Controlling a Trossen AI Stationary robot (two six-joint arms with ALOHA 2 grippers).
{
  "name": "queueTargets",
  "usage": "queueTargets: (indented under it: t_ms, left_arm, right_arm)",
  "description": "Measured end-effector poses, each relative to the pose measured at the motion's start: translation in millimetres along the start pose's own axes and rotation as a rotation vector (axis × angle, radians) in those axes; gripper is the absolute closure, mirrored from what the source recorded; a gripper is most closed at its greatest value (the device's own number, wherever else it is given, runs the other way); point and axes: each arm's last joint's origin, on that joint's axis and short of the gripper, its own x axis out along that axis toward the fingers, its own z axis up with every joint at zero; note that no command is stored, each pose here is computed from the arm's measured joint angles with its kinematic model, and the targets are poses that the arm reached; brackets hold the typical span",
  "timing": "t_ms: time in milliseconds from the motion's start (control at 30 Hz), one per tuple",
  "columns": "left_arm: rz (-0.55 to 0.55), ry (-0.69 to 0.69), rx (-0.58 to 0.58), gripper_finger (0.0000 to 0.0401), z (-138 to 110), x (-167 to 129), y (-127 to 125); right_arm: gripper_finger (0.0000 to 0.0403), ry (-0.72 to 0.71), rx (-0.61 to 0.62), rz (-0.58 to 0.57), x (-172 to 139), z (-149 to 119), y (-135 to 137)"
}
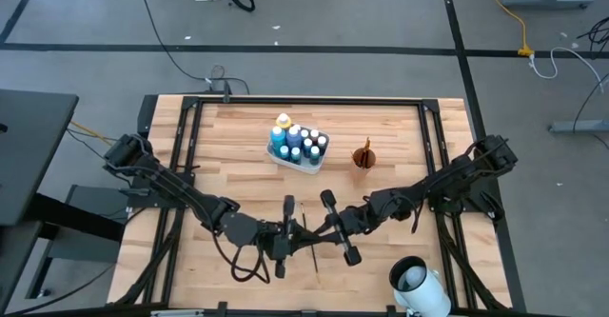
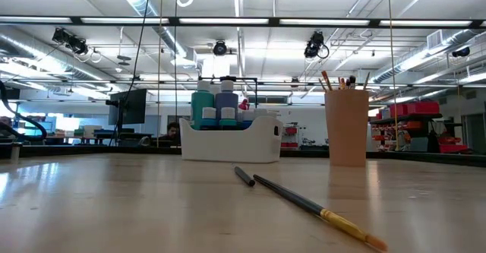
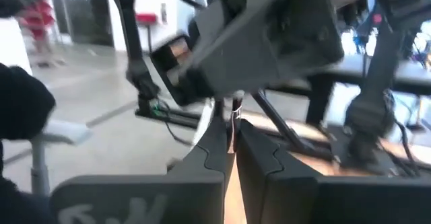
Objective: Pick & Place Paint Supplies
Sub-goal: Put the silver paintbrush into the cup
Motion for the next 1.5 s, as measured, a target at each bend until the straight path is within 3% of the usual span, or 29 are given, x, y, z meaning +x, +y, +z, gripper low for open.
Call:
queueTargets:
  t_ms: [267,400,633,800,933,1267,1500]
  left_arm:
    - [0.081,0.045,-0.063,0.0318,-2,0,1]
    - [0.103,0.053,-0.083,0.03,-2,-1,2]
    - [0.091,0.086,-0.148,0.0295,-6,0,1]
    - [0.086,0.099,-0.17,0.0298,-8,0,0]
    - [0.087,0.097,-0.189,0.0297,-7,0,0]
    - [0.087,0.1,-0.186,0.0302,-8,0,0]
    - [0.085,0.101,-0.156,0.0303,-8,0,0]
  right_arm:
    - [0.0378,0.186,-0.02,-0.183,-27,27,-1]
    - [0.0383,0.276,-0.092,-0.292,-55,50,2]
    - [0.0376,0.333,-0.091,-0.494,-105,83,-3]
    - [0.0377,0.409,-0.157,-0.718,-134,91,-13]
    - [0.0383,0.476,-0.126,-0.859,-149,85,-22]
    - [0.0377,0.532,-0.099,-0.962,-157,24,-43]
    - [0.037,0.534,-0.038,-0.898,-167,-14,-52]
